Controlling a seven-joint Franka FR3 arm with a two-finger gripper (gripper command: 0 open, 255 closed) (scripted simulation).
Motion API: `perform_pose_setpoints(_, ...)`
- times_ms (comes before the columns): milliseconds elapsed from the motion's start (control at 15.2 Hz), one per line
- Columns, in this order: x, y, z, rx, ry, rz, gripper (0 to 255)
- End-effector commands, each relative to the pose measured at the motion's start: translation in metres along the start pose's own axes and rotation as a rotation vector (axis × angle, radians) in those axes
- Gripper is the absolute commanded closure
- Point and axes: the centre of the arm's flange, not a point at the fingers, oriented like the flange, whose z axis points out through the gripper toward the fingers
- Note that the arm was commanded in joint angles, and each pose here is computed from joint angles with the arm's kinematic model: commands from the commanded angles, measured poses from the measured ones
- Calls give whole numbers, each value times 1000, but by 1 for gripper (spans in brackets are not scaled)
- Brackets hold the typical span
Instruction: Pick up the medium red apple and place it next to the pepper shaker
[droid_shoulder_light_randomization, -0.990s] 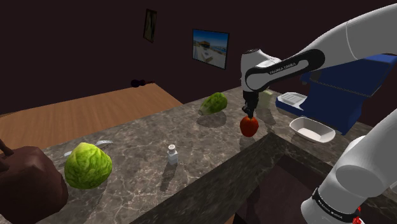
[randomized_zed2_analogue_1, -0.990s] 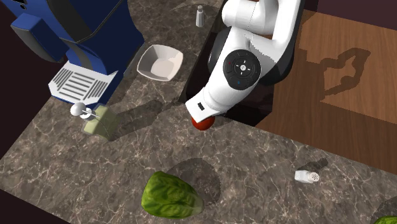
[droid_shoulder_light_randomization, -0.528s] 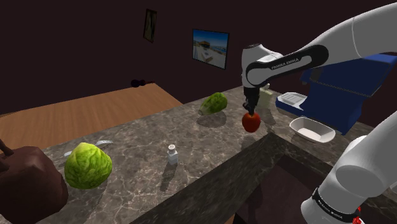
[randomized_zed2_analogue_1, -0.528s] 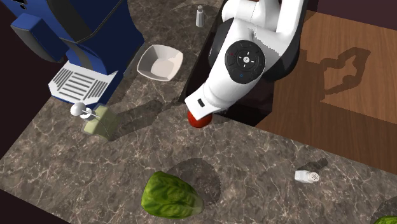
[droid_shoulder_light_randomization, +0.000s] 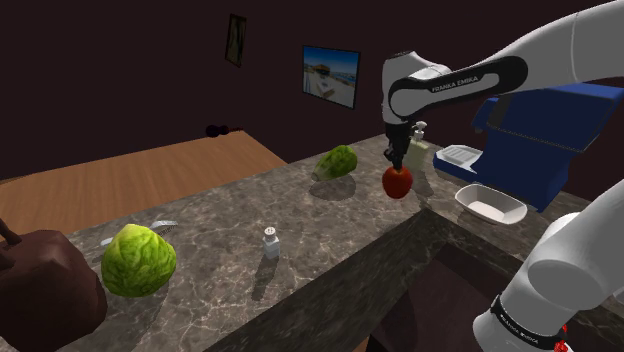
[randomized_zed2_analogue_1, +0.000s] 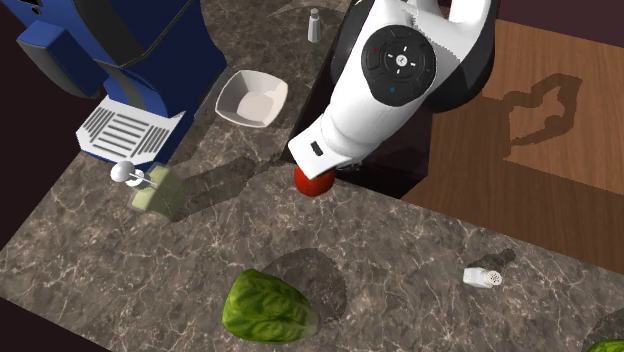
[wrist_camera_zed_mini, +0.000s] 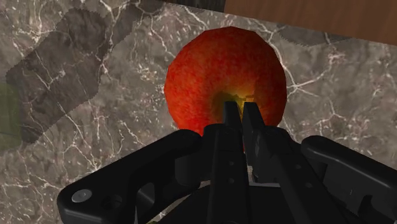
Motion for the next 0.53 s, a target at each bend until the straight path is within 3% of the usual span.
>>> perform_pose_setpoints(0,-1,2,-11,0,0,0,255)
perform_pose_setpoints(462,-5,9,-47,0,0,0,255)
